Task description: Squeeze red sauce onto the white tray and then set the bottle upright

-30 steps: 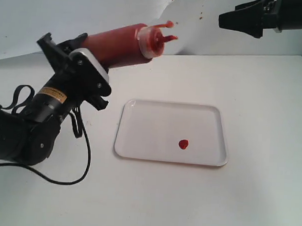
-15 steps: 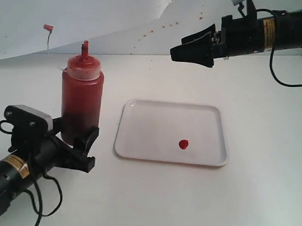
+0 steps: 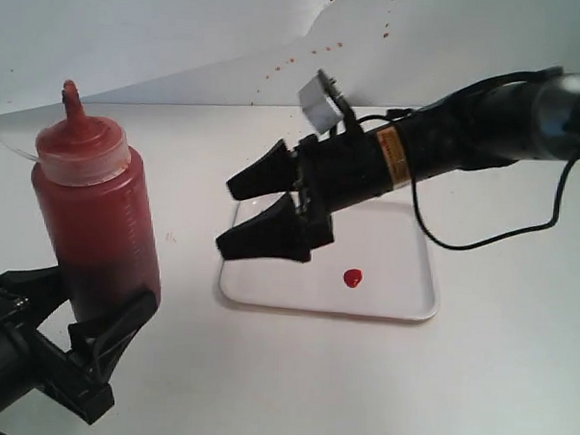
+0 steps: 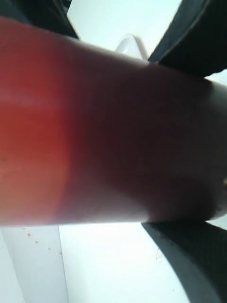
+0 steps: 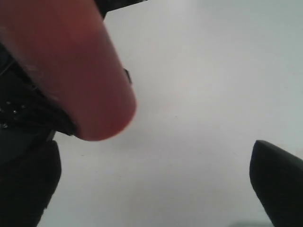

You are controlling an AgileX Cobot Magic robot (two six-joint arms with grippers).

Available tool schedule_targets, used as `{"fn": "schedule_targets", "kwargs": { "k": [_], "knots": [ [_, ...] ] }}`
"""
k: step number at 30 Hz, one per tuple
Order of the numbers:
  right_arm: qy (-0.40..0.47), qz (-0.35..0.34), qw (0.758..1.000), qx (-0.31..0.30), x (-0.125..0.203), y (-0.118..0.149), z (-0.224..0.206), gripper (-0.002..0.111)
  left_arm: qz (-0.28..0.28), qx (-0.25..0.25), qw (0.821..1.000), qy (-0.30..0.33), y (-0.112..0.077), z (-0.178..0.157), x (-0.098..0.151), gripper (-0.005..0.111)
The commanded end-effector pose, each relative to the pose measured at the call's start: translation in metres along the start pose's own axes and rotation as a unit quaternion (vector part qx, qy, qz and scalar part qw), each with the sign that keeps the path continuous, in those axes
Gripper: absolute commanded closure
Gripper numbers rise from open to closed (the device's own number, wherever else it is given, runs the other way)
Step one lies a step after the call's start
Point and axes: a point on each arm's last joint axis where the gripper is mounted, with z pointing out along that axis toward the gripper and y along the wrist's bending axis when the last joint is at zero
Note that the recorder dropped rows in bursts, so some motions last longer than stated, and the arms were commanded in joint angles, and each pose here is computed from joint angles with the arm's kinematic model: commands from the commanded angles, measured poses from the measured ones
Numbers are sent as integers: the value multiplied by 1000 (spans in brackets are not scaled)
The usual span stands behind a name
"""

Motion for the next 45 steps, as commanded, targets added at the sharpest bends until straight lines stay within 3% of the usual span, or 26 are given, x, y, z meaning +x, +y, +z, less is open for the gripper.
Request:
{"fn": "schedule_targets", "kwargs": {
  "k": [1, 4, 9, 16, 22, 24, 27, 31, 39, 42, 45],
  "knots": [
    [6, -44, 998, -44, -5, 20, 31, 9, -9, 19, 999, -41, -4, -1, -9, 107],
    [24, -51, 998, -13, -5, 18, 41, 11, 0, 40, 998, -38, -8, -1, -8, 107],
    [10, -51, 997, -61, -8, 28, 43, 11, -3, 27, 1000, -11, -5, -1, -3, 107],
    [-52, -46, 996, -50, -22, 31, 51, 11, -4, 31, 999, 14, -6, -1, 1, 107],
    [-39, -74, 994, -76, -26, 52, 82, 13, -3, 34, 999, 13, -6, -1, 1, 107],
    [-25, -82, 994, -67, -26, 55, 91, 21, 2, 41, 999, 21, -8, -1, 3, 107],
    [-4, -92, 994, -60, -23, 58, 97, 48, 2, 36, 999, 41, -7, -1, 6, 107],
    [13, -102, 993, -65, -20, 58, 97, 109, 23, 33, 997, 65, -6, -1, 11, 107],
    [53, -121, 990, -46, -13, 54, 96, 108, 31, 28, 995, 95, -5, -2, 16, 103],
    [60, -123, 990, -26, -12, 50, 97, 108, 33, 21, 991, 130, -3, -4, 22, 91],
    [62, -125, 990, -20, -12, 49, 97, 108, 33, 20, 990, 137, -3, -4, 24, 70]
  ]
}}
